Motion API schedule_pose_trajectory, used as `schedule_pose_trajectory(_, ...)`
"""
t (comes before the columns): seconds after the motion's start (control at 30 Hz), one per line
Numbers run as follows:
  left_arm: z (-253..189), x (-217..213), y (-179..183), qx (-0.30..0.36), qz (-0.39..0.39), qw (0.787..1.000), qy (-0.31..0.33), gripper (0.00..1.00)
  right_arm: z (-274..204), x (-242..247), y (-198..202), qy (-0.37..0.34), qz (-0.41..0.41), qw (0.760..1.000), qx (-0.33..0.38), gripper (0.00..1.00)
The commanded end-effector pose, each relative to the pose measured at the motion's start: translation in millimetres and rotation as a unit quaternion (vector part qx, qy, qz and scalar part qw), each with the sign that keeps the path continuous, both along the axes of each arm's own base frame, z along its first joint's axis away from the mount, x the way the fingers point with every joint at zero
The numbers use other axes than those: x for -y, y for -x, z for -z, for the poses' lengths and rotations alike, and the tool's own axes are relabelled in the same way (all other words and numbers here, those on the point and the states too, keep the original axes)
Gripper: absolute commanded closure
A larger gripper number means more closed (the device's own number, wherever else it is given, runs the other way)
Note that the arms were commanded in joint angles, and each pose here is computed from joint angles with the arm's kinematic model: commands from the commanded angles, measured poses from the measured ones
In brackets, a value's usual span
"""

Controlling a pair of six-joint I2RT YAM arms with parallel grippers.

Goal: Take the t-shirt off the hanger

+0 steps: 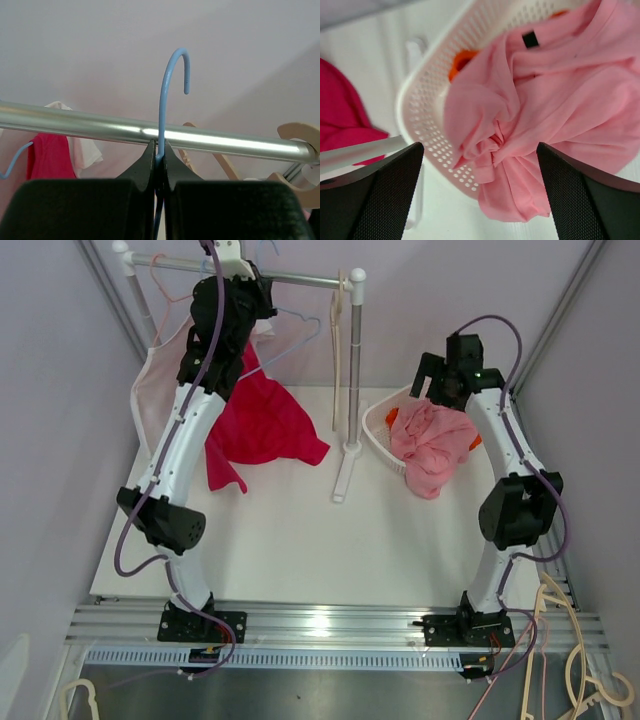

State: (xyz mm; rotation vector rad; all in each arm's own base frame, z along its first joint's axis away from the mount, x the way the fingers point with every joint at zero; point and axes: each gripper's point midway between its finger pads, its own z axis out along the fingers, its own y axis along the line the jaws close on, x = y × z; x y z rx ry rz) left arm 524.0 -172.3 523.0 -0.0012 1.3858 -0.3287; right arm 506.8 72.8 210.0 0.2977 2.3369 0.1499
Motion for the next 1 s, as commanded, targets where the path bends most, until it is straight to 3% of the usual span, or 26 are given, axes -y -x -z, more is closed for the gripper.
schedule_pose_trajectory(0.0,-20.0,13.2,-2.7,0.033,0.037,0.999,0.017,0.99,-106.7,3.4,4.2,-0.013,0.002,0.992,0.127,0.01)
schedule_pose_trajectory(0.23,20.4,34.5,-2.8,-0.018,0.075,0.997,0.016,0.99,-116.5,1.2,17.7,-0.024,-0.005,0.99,0.139,0.01)
schedule_pose_trajectory(0.7,35.9,111.2,30.8,-0.013,0.098,0.995,-0.019,0.99,-115.6,-3.2,34.1,-0.035,-0.014,0.989,0.14,0.01)
schedule_pose_trajectory(0.73,38.6,113.2,31.9,-0.017,0.101,0.995,-0.022,0.9,-115.0,-3.0,35.0,-0.034,-0.014,0.99,0.139,0.01)
schedule_pose_trajectory(0.77,39.7,115.9,33.4,-0.019,0.106,0.994,-0.024,0.7,-115.4,-2.9,35.6,-0.034,-0.014,0.99,0.139,0.01)
schedule_pose_trajectory(0.8,38.9,114.6,35.5,-0.02,0.106,0.994,-0.024,0.46,-116.4,-2.9,36.5,-0.034,-0.016,0.99,0.139,0.0)
schedule_pose_trajectory(0.83,38.9,111.7,35.6,-0.023,0.1,0.994,-0.024,0.02,-118.2,-2.3,37.6,-0.034,-0.015,0.989,0.141,0.0)
schedule_pose_trajectory(0.97,23.8,87.4,51.3,-0.016,0.077,0.997,-0.027,0.01,-122.4,-5.9,39.1,-0.04,-0.023,0.988,0.145,0.0)
